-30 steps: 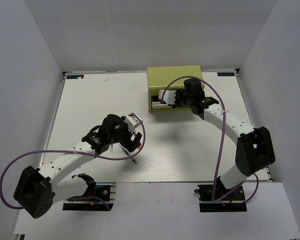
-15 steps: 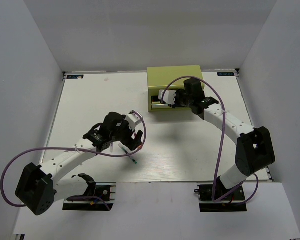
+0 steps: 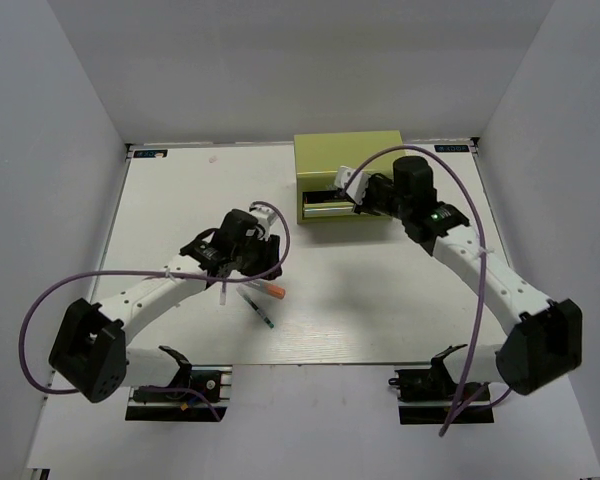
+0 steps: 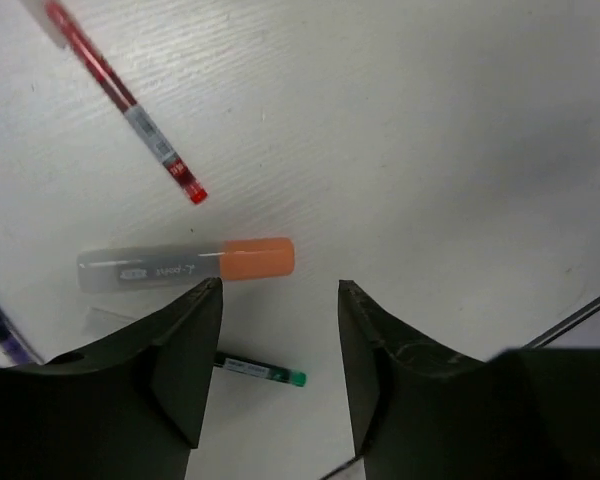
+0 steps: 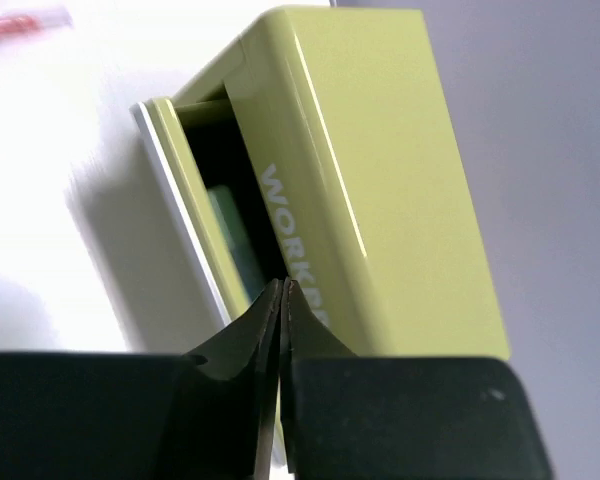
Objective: Sort the stationery into containers
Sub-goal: Place the pen in the drawer, then pick up the pen from the center of the board.
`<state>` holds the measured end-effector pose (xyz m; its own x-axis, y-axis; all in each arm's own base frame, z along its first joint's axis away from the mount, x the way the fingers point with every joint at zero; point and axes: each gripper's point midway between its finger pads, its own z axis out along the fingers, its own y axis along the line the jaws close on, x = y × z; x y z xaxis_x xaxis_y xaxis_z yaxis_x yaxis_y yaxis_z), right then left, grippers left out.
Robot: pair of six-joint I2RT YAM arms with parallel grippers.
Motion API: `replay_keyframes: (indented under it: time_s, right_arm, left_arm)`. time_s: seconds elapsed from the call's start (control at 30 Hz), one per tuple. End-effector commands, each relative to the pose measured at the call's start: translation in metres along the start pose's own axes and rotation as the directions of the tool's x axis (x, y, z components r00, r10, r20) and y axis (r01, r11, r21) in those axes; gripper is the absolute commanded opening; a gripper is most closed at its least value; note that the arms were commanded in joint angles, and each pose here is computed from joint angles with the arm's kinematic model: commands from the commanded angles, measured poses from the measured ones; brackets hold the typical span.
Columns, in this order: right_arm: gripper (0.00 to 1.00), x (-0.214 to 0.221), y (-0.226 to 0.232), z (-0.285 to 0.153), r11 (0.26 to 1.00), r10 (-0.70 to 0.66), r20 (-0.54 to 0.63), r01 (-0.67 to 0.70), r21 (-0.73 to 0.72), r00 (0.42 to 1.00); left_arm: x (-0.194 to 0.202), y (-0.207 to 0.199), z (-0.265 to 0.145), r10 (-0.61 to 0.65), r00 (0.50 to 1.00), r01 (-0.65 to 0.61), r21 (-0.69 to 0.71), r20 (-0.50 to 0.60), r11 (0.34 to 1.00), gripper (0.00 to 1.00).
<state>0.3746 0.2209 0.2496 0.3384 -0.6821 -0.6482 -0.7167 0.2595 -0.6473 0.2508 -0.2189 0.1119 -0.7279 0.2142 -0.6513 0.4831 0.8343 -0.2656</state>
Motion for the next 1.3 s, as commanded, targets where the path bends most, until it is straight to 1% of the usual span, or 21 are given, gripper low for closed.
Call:
replay_keyframes:
  time_s: [0.0, 0.03, 0.07, 0.1, 0.17, 0.2, 0.23, 0.27, 0.3, 0.33, 0.4, 0.43, 0.5, 0.57, 0.63, 0.73, 0.8, 0.97, 1.0, 1.1, 1.27]
  right_arm:
    - [0.10, -0.016, 0.014, -0.017, 0.989, 0.151, 0.075, -0.151, -0.004, 0.986]
    - [0.16, -0.018, 0.013, -0.023, 0.988, 0.152, 0.085, -0.154, 0.008, 0.985]
    - [0.30, -0.010, 0.024, -0.023, 0.986, 0.167, 0.069, -0.167, -0.007, 0.983]
    - [0.35, -0.015, 0.022, -0.031, 0.983, 0.179, 0.086, -0.180, 0.013, 0.980]
    - [0.41, -0.011, 0.030, -0.032, 0.981, 0.193, 0.085, -0.194, 0.009, 0.978]
    - [0.41, -0.009, 0.033, -0.037, 0.978, 0.207, 0.085, -0.209, 0.018, 0.975]
    - [0.41, -0.010, 0.034, -0.038, 0.978, 0.207, 0.094, -0.210, 0.020, 0.974]
    - [0.41, -0.006, 0.039, -0.039, 0.975, 0.219, 0.088, -0.221, 0.017, 0.972]
    - [0.41, -0.008, 0.040, -0.042, 0.975, 0.220, 0.099, -0.223, 0.022, 0.970]
    - [0.41, -0.007, 0.043, -0.044, 0.973, 0.226, 0.103, -0.229, 0.023, 0.969]
    - [0.43, -0.004, 0.047, -0.045, 0.971, 0.236, 0.102, -0.240, 0.023, 0.966]
    - [0.43, -0.003, 0.050, -0.048, 0.968, 0.244, 0.106, -0.249, 0.027, 0.964]
    - [0.43, -0.004, 0.052, -0.050, 0.968, 0.246, 0.112, -0.251, 0.029, 0.963]
    - [0.43, -0.003, 0.052, -0.054, 0.967, 0.244, 0.118, -0.250, 0.045, 0.963]
    - [0.43, -0.002, 0.051, -0.059, 0.967, 0.237, 0.123, -0.246, 0.065, 0.964]
    - [0.43, 0.000, 0.054, -0.064, 0.966, 0.239, 0.122, -0.249, 0.075, 0.963]
    - [0.44, -0.002, 0.053, -0.070, 0.966, 0.230, 0.131, -0.243, 0.091, 0.964]
    - [0.45, 0.003, 0.055, -0.079, 0.963, 0.226, 0.126, -0.241, 0.120, 0.966]
    - [0.45, 0.002, 0.056, -0.081, 0.964, 0.221, 0.129, -0.237, 0.123, 0.967]
    - [0.45, 0.004, 0.058, -0.086, 0.964, 0.211, 0.122, -0.227, 0.136, 0.970]
    - [0.45, 0.007, 0.062, -0.092, 0.964, 0.209, 0.119, -0.225, 0.144, 0.971]
  left_arm:
    - [0.010, 0.003, -0.001, -0.360, 0.931, 0.351, -0.127, -0.054, 0.928, 0.60]
    - [0.009, 0.005, -0.001, -0.407, 0.912, 0.396, -0.153, -0.047, 0.906, 0.63]
    - [0.012, 0.006, -0.004, -0.462, 0.886, 0.446, -0.188, -0.047, 0.875, 0.68]
    - [0.012, 0.005, -0.004, -0.568, 0.823, 0.551, -0.211, -0.023, 0.807, 0.68]
    - [0.010, 0.006, -0.009, -0.662, 0.749, 0.648, -0.237, 0.029, 0.724, 0.68]
    - [0.012, 0.007, -0.008, -0.704, 0.709, 0.691, -0.248, 0.047, 0.679, 0.70]
    - [0.013, 0.007, -0.008, -0.778, 0.623, 0.769, -0.249, 0.084, 0.589, 0.73]
    - [0.015, 0.009, -0.006, -0.811, 0.575, 0.804, -0.254, 0.104, 0.538, 0.75]
    - [0.015, 0.008, -0.005, -0.830, 0.547, 0.824, -0.251, 0.113, 0.508, 0.75]
    - [0.013, 0.009, -0.004, -0.853, 0.503, 0.851, -0.247, 0.136, 0.463, 0.75]
    - [0.012, 0.018, -0.001, -0.856, 0.476, 0.868, -0.265, 0.199, 0.421, 0.75]
    - [0.009, 0.020, -0.002, -0.868, 0.441, 0.886, -0.265, 0.228, 0.380, 0.75]
    - [0.010, 0.026, -0.002, -0.873, 0.410, 0.899, -0.280, 0.264, 0.337, 0.71]
    - [0.015, 0.033, 0.003, -0.886, 0.359, 0.913, -0.306, 0.292, 0.269, 0.67]
    - [0.016, 0.033, 0.003, -0.892, 0.340, 0.914, -0.328, 0.297, 0.239, 0.63]
    - [0.028, 0.036, 0.006, -0.895, 0.320, 0.895, -0.409, 0.311, 0.177, 0.59]
    - [0.037, 0.039, 0.013, -0.896, 0.313, 0.879, -0.453, 0.315, 0.149, 0.58]
    - [0.039, 0.040, 0.031, -0.900, 0.312, 0.873, -0.465, 0.305, 0.145, 0.58]
    - [0.036, 0.039, 0.034, -0.900, 0.312, 0.874, -0.464, 0.305, 0.146, 0.59]
    - [0.044, 0.043, 0.043, -0.899, 0.319, 0.856, -0.499, 0.302, 0.136, 0.61]
    - [0.047, 0.044, 0.057, -0.902, 0.316, 0.854, -0.502, 0.294, 0.135, 0.65]
